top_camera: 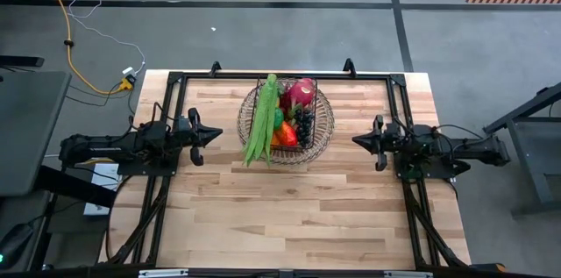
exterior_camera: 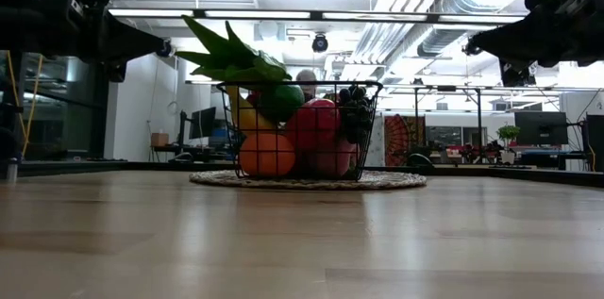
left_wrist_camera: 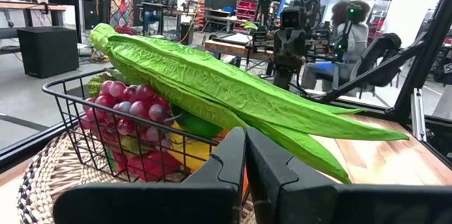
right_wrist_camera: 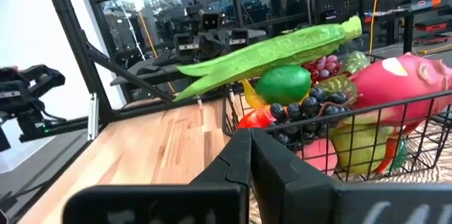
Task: Build produce basket
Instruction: Return to Home Position
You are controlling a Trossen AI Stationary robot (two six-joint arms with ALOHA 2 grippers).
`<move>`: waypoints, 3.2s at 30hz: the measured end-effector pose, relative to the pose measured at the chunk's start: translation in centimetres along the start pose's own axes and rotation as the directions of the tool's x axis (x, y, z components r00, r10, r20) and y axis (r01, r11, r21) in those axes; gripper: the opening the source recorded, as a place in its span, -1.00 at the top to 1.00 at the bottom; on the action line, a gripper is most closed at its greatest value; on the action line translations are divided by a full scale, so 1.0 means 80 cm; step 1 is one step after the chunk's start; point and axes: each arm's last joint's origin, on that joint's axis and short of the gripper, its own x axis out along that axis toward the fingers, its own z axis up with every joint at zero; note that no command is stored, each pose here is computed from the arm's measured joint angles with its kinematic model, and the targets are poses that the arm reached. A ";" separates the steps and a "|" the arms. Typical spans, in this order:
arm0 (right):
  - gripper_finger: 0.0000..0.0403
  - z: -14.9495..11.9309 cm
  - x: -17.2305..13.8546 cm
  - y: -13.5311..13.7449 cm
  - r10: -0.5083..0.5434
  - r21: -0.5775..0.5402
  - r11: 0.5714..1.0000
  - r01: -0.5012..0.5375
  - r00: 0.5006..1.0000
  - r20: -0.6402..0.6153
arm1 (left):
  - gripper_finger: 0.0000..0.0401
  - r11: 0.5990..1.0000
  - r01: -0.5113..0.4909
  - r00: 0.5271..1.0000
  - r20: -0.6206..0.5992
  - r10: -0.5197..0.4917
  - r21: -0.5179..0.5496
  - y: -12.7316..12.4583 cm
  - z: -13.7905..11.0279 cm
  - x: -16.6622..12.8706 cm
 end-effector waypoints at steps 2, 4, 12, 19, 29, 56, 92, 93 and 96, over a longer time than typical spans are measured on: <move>1.00 0.000 0.000 0.000 -0.001 0.000 1.000 0.001 1.000 -0.001 | 0.98 1.000 0.001 1.000 0.008 -0.001 -0.001 0.000 0.001 -0.001; 1.00 0.000 0.000 0.000 -0.001 0.000 1.000 0.001 1.000 -0.001 | 0.98 1.000 0.004 1.000 0.030 -0.004 -0.005 0.000 0.003 -0.003; 1.00 0.000 0.000 0.000 -0.002 0.000 1.000 0.002 1.000 0.000 | 0.98 0.999 0.023 0.987 0.160 -0.019 -0.025 -0.001 0.019 -0.008; 1.00 0.000 0.000 0.000 -0.003 0.000 1.000 0.003 1.000 0.000 | 0.98 0.999 0.022 0.988 0.153 -0.018 -0.024 -0.001 0.017 -0.008; 1.00 -0.001 0.001 0.000 -0.004 0.000 1.000 0.004 1.000 -0.004 | 0.98 0.999 0.023 0.987 0.158 -0.019 -0.025 -0.001 0.018 -0.008; 1.00 -0.001 0.001 0.000 -0.001 -0.001 1.000 0.001 1.000 -0.005 | 0.98 0.940 0.341 0.940 -0.027 -0.341 0.027 -0.028 -0.003 -0.013; 1.00 -0.001 0.001 0.000 -0.004 -0.001 1.000 0.004 1.000 -0.005 | 0.98 0.895 0.441 0.898 -0.041 -0.439 0.066 -0.037 -0.005 -0.017; 1.00 -0.001 0.001 0.000 -0.004 -0.001 1.000 0.004 1.000 -0.005 | 0.98 0.895 0.441 0.898 -0.041 -0.439 0.066 -0.037 -0.005 -0.017; 1.00 -0.001 0.001 0.000 -0.004 -0.001 1.000 0.004 1.000 -0.005 | 0.98 0.895 0.441 0.898 -0.041 -0.439 0.066 -0.037 -0.005 -0.017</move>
